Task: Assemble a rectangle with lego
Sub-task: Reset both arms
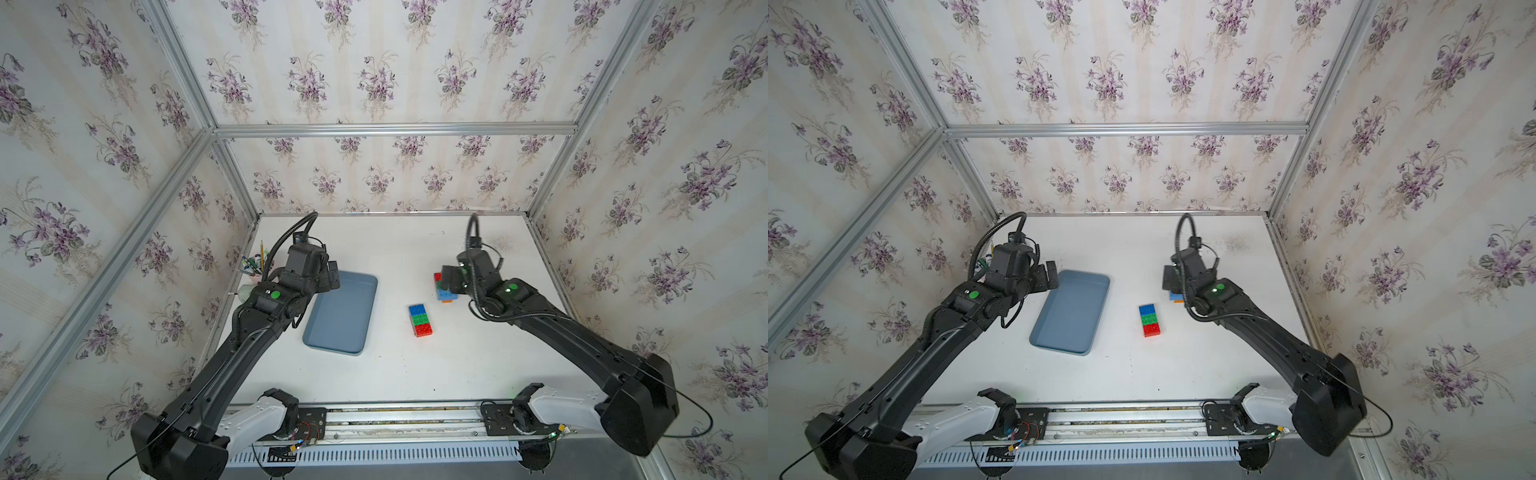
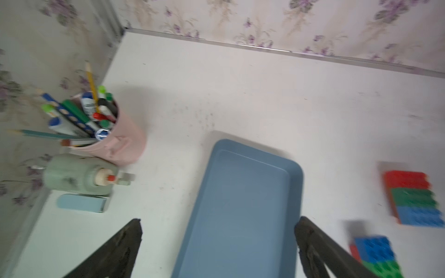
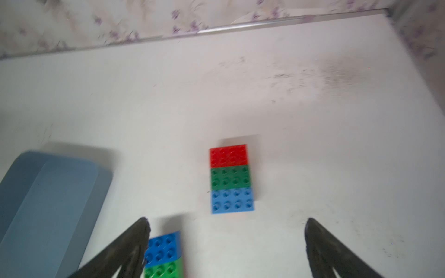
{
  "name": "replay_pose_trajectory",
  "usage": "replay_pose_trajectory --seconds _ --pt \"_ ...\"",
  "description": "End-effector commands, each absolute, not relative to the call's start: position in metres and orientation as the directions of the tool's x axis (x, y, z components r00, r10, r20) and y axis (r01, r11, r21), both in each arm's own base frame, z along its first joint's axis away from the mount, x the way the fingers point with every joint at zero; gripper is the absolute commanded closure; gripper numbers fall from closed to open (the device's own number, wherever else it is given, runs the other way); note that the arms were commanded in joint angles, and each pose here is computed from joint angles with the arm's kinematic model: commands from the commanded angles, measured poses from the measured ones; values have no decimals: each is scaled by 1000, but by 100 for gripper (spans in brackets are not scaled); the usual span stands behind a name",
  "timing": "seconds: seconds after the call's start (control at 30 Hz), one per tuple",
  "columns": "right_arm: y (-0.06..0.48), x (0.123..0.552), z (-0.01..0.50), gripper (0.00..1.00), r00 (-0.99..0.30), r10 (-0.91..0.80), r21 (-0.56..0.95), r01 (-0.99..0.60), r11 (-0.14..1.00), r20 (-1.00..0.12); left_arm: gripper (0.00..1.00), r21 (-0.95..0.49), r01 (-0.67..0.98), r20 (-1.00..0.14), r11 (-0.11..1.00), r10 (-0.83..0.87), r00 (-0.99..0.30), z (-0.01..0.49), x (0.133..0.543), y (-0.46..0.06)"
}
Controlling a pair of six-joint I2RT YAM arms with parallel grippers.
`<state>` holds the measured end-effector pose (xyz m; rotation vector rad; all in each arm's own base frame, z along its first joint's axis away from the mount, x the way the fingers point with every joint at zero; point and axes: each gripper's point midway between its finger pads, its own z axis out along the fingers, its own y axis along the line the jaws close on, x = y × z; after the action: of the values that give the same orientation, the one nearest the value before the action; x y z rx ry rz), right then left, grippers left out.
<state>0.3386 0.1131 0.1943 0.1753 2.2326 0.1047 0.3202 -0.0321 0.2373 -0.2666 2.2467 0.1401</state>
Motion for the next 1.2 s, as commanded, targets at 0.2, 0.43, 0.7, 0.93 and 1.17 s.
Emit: replay_pose_trajectory --seconds 0.2,0.43,0.7,0.93,1.17 --pt "-15 358 199 4 -286 321 230 309 923 -903 0 149 -352 -871 924 -46 -490 208 374 39" --pt "-34 356 150 4 -265 278 166 378 911 -923 0 61 -262 -892 963 -66 -448 171 390 34" --pt "-32 356 123 6 -212 201 122 335 934 -956 0 78 -261 -909 962 -39 -414 135 386 36" --pt "-10 364 139 9 -137 84 60 174 983 -987 0 65 -184 -903 981 -21 -428 109 396 23" --pt "-3 369 130 11 -84 40 30 126 992 -996 0 37 -111 -910 993 -12 -415 92 398 14"
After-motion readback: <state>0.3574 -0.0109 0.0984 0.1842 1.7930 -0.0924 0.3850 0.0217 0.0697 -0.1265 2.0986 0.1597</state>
